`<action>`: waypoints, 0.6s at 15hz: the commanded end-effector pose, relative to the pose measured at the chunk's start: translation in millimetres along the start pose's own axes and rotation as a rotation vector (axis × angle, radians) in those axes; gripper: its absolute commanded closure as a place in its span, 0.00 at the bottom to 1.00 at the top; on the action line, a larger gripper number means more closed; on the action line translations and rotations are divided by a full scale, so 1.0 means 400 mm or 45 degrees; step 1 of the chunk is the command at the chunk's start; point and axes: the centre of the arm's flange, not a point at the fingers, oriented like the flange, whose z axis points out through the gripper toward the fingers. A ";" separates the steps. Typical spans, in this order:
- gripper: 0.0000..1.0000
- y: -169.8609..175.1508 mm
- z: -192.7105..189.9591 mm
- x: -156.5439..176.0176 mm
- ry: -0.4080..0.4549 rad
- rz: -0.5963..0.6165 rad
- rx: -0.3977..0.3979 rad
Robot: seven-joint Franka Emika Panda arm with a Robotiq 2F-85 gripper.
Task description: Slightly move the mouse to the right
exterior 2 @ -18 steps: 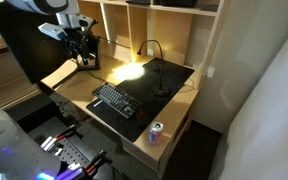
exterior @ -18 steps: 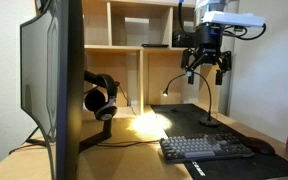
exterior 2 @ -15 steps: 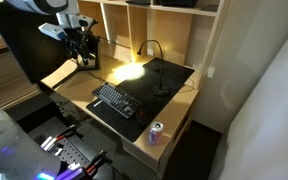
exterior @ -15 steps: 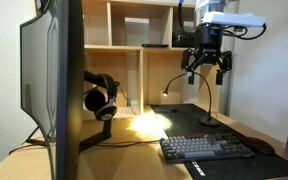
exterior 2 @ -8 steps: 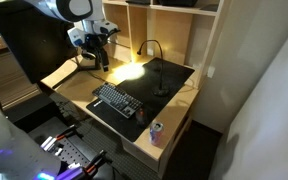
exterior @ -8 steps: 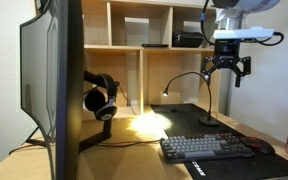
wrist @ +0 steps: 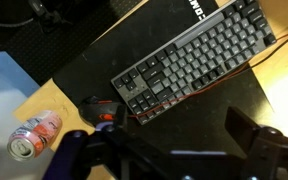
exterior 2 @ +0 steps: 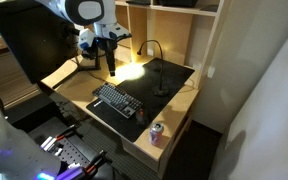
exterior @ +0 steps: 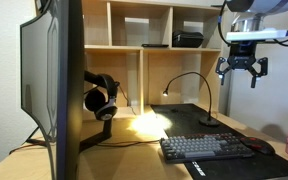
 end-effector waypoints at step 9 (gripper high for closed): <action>0.00 0.244 0.102 0.193 -0.148 0.435 0.066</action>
